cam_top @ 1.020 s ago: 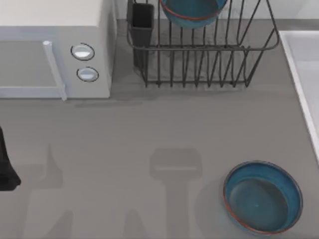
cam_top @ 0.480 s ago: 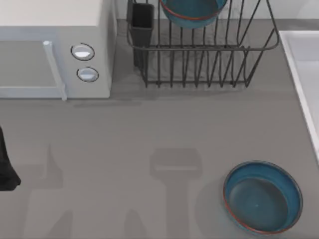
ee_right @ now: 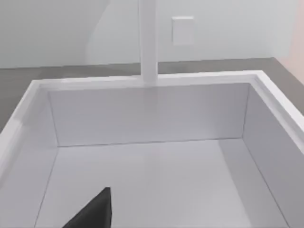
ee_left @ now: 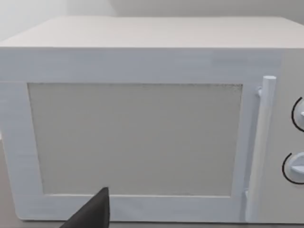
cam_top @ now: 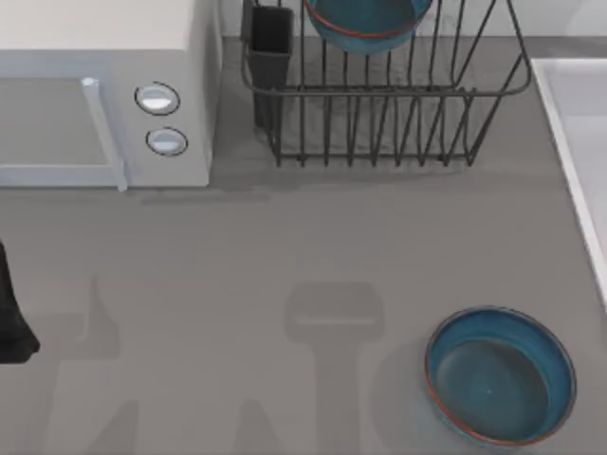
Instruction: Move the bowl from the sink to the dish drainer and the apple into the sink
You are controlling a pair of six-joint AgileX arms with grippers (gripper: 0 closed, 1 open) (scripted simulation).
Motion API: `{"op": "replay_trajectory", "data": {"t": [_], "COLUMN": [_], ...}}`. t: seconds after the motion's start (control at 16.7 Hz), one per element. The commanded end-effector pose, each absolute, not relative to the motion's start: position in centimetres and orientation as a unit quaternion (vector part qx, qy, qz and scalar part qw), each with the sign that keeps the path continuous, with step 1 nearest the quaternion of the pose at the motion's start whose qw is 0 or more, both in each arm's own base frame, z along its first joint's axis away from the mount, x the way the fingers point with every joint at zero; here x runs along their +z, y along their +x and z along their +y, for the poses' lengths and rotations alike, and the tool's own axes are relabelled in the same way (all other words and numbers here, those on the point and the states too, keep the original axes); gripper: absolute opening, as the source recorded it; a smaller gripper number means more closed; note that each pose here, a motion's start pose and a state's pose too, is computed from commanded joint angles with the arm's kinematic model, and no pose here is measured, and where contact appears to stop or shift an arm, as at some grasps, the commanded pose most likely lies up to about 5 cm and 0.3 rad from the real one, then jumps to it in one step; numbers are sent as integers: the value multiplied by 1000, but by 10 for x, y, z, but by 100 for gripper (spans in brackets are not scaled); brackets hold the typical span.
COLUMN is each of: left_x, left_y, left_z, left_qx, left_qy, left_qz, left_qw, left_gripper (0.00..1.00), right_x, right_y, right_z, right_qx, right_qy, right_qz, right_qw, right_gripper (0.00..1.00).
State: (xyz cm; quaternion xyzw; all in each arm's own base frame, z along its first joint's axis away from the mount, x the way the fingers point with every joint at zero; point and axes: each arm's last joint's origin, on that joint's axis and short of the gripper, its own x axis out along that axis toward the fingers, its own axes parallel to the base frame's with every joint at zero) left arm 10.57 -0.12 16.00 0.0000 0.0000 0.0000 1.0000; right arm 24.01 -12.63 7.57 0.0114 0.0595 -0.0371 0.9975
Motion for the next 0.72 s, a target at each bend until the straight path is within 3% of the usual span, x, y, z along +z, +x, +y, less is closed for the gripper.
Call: {"op": "replay_trajectory", "data": {"t": [0.3,0.72], "left_x": [160,160], "left_y": [106,106], "left_z": [-1,-1], "left_qx": [0,0], "left_qy": [0,0], "left_qz": [0,0], "left_qw": [1000,1000], "left_gripper": [100,100], "right_x": [124,219], "right_y": [219,166], "right_z": [-97,-41], "right_qx": [-39,-13], "right_qy": [7,-32], "right_qz": [60,-106], "right_qw": [997,994], "right_gripper": [100,100]}}
